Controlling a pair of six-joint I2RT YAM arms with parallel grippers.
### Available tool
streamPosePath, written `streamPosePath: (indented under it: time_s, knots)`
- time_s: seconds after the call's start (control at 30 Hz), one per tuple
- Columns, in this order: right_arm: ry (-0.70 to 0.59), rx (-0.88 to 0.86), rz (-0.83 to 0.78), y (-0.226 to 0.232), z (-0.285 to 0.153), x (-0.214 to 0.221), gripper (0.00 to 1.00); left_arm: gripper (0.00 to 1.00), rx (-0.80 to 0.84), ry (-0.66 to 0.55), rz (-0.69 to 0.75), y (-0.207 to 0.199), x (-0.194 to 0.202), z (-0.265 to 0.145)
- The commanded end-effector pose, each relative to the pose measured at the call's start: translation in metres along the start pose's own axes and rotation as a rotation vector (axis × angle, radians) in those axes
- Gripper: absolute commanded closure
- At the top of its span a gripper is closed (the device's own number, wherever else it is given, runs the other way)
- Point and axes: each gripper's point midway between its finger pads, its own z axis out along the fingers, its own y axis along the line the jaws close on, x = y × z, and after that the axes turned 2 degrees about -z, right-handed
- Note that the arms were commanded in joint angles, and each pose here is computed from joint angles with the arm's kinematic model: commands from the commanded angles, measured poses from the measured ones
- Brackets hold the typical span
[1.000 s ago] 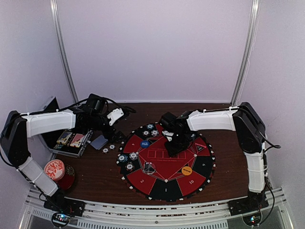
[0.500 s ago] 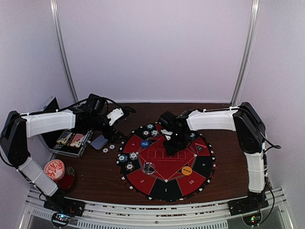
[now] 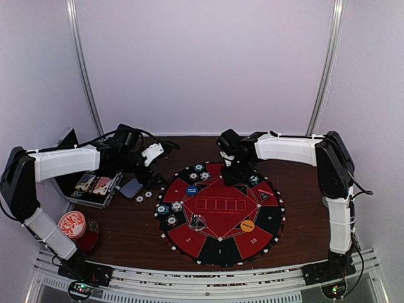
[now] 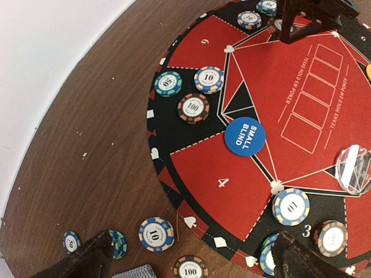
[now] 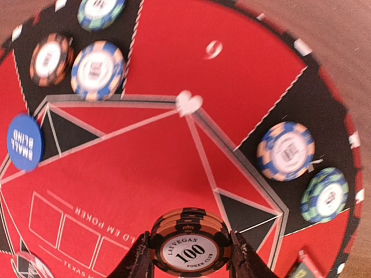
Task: Distribute texas hold em gaming equipment
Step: Move the pile of poker chips to position 7.
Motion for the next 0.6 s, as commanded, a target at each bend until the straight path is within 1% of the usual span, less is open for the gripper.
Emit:
streamPosePath:
  time_s: [0.0, 0.3, 0.57]
  knots:
    - [-0.125, 0.058, 0.078, -0.028, -0.024, -0.043, 0.89, 0.02, -0.013, -0.05, 0.002, 0.004, -0.011, -0.007]
    - [-0.151, 0.11, 0.163, -0.074, -0.01, -0.068, 0.89, 0.02, -0.012, -0.047, 0.002, 0.004, -0.01, -0.006]
    - [-0.115, 0.126, 0.191, -0.098, 0.013, -0.062, 0.89, 0.02, -0.011, -0.048, 0.005, 0.004, -0.01, -0.006]
